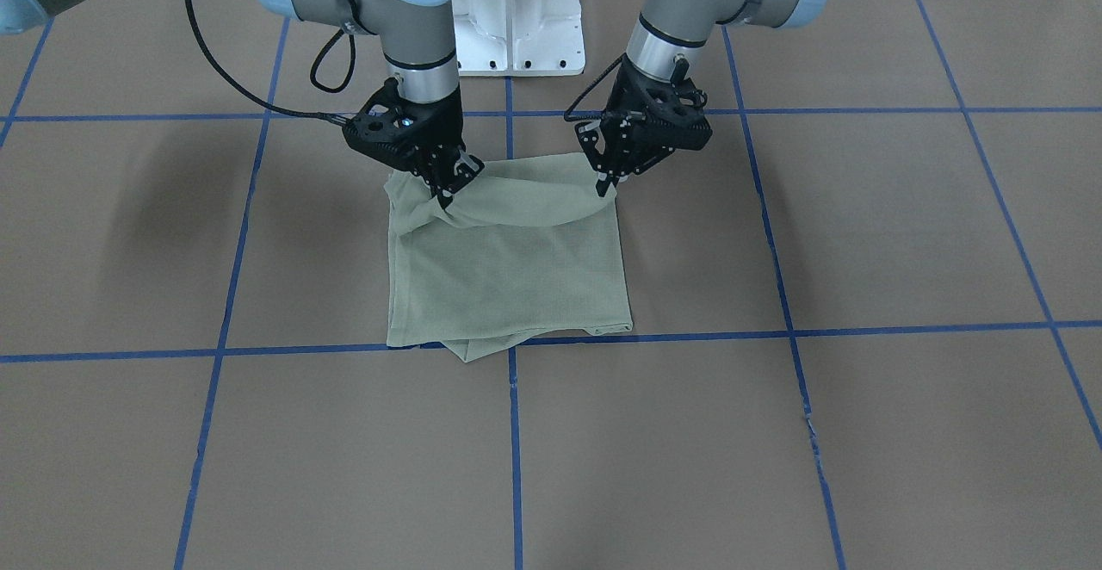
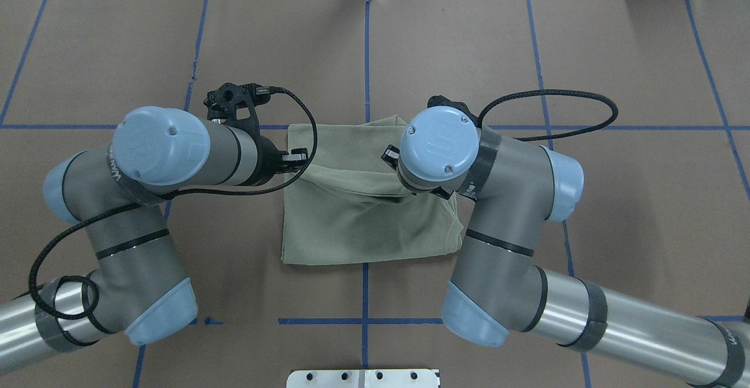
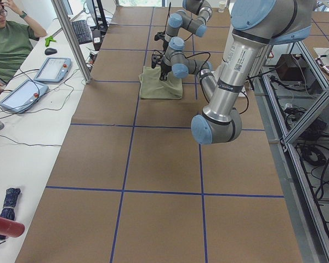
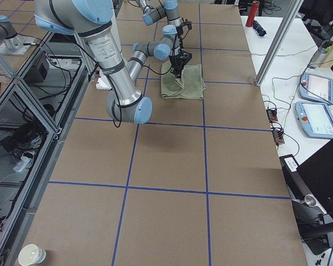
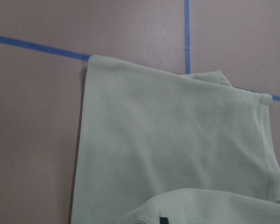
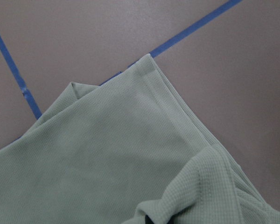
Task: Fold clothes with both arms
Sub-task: 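Lift the near edge with both grippers and fold it away from the robot, then lay the folded edge down with both grippers near the far edge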
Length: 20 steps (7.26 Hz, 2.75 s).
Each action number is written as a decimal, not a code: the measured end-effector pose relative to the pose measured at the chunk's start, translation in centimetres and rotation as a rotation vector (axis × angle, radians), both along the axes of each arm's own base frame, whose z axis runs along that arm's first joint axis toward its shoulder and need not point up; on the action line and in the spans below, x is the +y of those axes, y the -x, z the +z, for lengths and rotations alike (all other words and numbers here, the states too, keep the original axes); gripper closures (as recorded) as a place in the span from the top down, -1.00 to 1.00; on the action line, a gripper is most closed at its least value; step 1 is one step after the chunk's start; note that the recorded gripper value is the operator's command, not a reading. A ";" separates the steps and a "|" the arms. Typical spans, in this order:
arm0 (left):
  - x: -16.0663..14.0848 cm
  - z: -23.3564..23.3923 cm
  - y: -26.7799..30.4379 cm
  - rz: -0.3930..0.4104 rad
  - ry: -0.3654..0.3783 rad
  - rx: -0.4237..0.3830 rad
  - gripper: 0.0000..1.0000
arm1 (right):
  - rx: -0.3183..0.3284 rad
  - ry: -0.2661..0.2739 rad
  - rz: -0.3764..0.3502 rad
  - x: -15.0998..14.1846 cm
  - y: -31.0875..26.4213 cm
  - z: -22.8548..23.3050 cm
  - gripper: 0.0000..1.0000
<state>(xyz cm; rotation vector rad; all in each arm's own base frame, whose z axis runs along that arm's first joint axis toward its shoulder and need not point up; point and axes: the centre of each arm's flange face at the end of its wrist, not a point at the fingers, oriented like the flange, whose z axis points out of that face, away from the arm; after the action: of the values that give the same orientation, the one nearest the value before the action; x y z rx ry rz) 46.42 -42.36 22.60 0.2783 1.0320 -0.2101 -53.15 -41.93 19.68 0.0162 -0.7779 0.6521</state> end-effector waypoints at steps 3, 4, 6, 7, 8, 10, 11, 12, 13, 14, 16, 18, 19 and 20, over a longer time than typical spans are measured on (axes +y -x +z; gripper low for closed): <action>-4.1 3.0 -2.0 -0.017 -0.016 -0.037 -1.00 | -0.009 -0.026 0.018 -4.8 3.2 2.4 -1.00; -5.0 3.1 -2.6 -0.020 -0.016 -0.045 -1.00 | -0.011 -0.034 0.019 -5.8 3.2 2.9 -1.00; -6.2 3.1 -3.8 -0.018 -0.020 -0.064 -1.00 | -0.009 -0.037 0.019 -6.8 2.9 3.2 -1.00; -6.6 3.2 -4.0 -0.014 -0.027 -0.073 0.39 | -0.001 -0.036 0.016 -7.1 3.1 3.5 0.65; -6.9 3.5 -4.2 -0.014 -0.029 -0.082 0.99 | 0.018 -0.042 0.001 -7.6 3.7 3.9 1.00; -7.3 3.7 -3.7 -0.004 -0.056 -0.074 1.00 | 0.033 -0.080 -0.060 -8.9 4.3 2.7 1.00; -8.2 3.6 -2.5 0.026 -0.095 -0.068 1.00 | 0.004 -0.087 -0.109 -9.1 4.0 0.9 1.00; -9.5 3.9 -0.7 0.071 -0.123 -0.067 1.00 | -0.028 -0.102 -0.155 -8.9 3.4 -0.6 1.00; -10.3 4.6 0.7 0.108 -0.136 -0.068 1.00 | -0.045 -0.125 -0.195 -7.7 3.4 -1.5 1.00; -10.7 5.0 1.4 0.125 -0.141 -0.069 1.00 | -0.038 -0.155 -0.233 -5.8 4.6 -1.4 1.00; -10.9 5.3 1.7 0.133 -0.141 -0.070 1.00 | 0.052 -0.247 -0.306 -2.7 7.4 1.3 1.00; -10.9 5.4 1.8 0.133 -0.140 -0.070 1.00 | 0.155 -0.312 -0.344 -3.4 8.3 4.2 1.00; -10.9 5.3 1.8 0.133 -0.140 -0.069 1.00 | 0.201 -0.330 -0.344 -5.7 7.4 5.4 1.00; -10.8 5.3 1.8 0.132 -0.140 -0.067 1.00 | 0.246 -0.338 -0.335 -8.6 6.0 6.6 1.00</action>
<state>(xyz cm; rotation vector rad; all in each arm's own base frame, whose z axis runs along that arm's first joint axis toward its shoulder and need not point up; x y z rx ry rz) 44.57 -53.19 27.86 0.3400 0.9958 -0.0092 -59.15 -50.53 26.32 0.2651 -0.6253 0.1905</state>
